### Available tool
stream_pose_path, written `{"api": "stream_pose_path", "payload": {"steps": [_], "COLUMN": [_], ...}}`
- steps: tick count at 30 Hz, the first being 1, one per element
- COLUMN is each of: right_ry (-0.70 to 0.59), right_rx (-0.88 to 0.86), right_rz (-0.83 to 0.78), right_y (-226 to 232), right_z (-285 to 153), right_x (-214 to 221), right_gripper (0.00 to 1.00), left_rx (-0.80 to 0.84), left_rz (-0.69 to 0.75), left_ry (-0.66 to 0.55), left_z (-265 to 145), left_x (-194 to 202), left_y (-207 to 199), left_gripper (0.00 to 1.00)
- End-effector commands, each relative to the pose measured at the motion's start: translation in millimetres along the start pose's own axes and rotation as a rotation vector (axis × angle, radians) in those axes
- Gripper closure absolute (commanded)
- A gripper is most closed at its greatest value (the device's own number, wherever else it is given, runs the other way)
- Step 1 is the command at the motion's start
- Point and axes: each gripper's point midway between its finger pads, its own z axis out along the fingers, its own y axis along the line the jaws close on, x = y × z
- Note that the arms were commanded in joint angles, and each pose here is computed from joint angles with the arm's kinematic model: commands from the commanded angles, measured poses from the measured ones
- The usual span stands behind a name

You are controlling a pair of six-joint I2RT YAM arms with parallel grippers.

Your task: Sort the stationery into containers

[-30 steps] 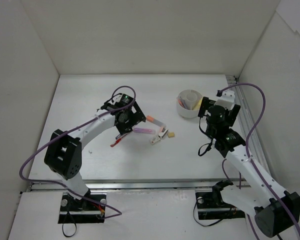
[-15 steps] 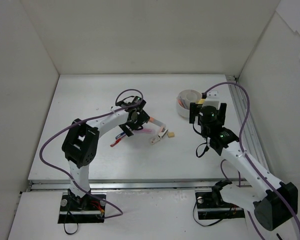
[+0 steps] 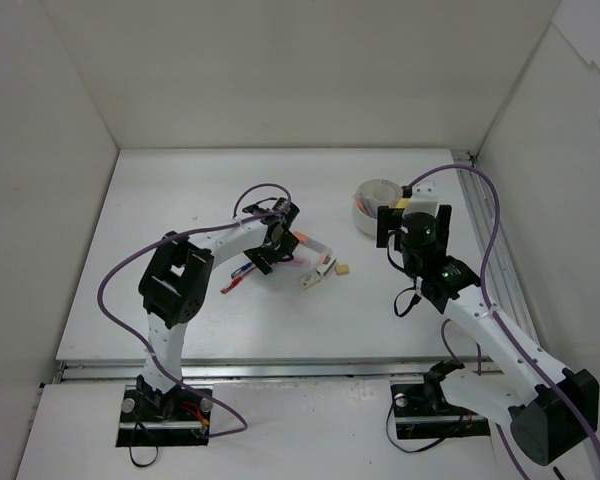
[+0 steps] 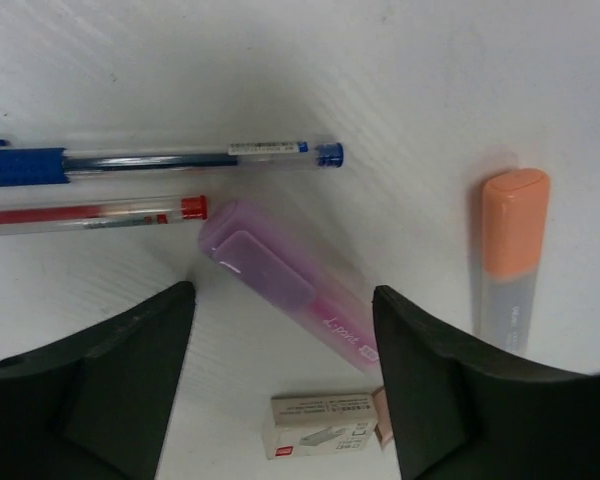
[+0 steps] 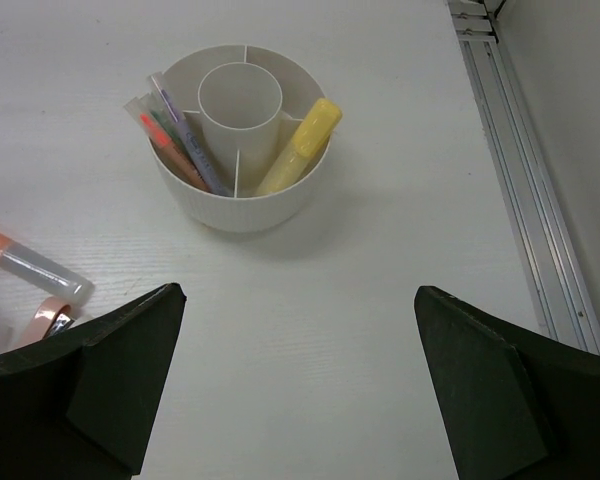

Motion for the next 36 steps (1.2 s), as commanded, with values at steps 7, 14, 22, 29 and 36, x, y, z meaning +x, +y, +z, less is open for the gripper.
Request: {"api": "stream_pose_path", "payload": {"steps": [7, 14, 22, 29, 36], "right_ry": [-0.057, -0.044, -0.075, -0.124, -0.123], "right_rx": [-0.073, -0.172, -0.281, -0.367, -0.742], "right_rz": [-0.083, -0.152, -0.117, 0.115, 0.184], "right_y": [22, 45, 61, 57, 95], "right_z": [-1, 0, -13, -31, -62], "right_x": [-24, -18, -23, -30, -28], "right_gripper": [0.02, 0.02, 0.02, 0.02, 0.02], "left_rx": [-0.019, 0.016, 0.349, 0.802, 1.125], "left_rz": [-0.022, 0.017, 0.238, 0.729, 1.270], "left_ry": [-0.041, -0.052, -0.112, -0.214, -0.165], "left_z": [-6, -8, -57, -152, -190], "left_x": [-10, -13, -22, -1, 60], "left_y": [-12, -18, -66, -87, -55], "left_gripper": [0.64, 0.96, 1.00, 1.00, 1.00]}}
